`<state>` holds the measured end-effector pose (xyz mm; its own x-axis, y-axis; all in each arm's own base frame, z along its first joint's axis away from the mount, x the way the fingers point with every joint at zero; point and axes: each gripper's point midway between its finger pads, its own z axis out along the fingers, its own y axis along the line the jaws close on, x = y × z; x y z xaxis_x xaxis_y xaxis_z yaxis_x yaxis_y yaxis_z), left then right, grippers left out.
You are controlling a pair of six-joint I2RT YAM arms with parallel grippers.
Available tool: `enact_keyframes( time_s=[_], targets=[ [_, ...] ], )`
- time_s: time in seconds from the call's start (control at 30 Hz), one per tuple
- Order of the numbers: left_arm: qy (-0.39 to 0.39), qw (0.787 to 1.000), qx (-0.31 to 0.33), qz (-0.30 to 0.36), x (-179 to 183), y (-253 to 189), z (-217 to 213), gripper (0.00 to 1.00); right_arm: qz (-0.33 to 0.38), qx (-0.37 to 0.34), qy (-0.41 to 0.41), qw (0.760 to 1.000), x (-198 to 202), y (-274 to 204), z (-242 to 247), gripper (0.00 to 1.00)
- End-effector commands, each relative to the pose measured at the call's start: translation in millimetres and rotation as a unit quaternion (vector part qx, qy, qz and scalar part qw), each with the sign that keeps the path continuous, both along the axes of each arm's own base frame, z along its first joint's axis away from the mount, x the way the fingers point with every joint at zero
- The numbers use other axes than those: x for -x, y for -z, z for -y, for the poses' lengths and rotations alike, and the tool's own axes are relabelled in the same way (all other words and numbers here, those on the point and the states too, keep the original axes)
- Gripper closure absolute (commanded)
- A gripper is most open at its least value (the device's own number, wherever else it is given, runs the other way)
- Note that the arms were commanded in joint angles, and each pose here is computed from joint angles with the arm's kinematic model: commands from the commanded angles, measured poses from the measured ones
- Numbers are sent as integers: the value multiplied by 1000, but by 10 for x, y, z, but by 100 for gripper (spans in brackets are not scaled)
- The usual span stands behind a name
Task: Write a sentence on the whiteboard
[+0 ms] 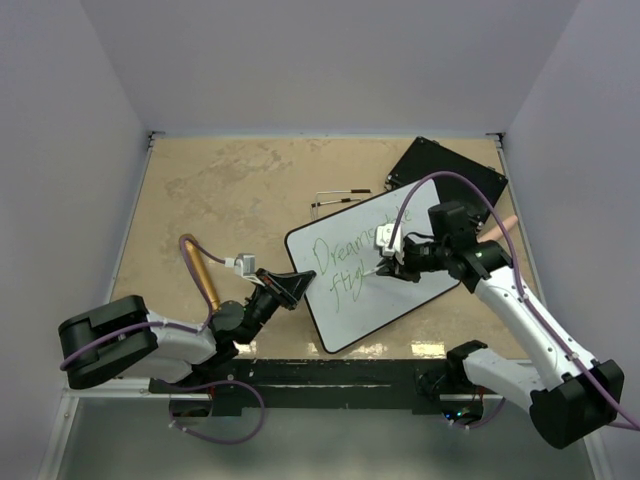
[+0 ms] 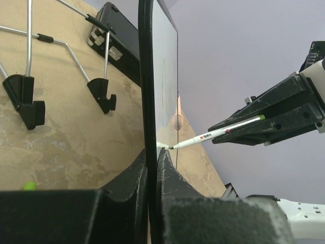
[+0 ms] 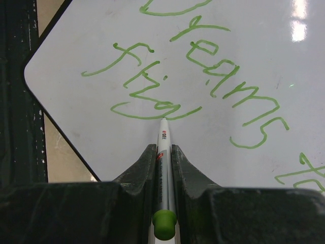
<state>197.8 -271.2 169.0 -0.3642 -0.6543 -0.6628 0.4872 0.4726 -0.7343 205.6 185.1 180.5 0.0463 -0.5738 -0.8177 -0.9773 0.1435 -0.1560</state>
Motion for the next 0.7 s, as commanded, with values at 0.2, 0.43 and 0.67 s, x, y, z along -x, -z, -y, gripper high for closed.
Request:
enact_keyframes(
  time_s=[0.2, 0.43, 0.67],
  targets=[
    [8, 998, -52, 42, 18, 45, 25, 100, 0, 35, 0, 999, 20, 140, -7, 100],
    [8, 998, -52, 42, 30, 53, 1, 100, 35, 0, 14, 999, -84, -225, -32, 100],
    [8, 998, -51, 42, 37, 60, -11, 100, 37, 2, 41, 998, -181, -197, 2, 100]
  ],
)
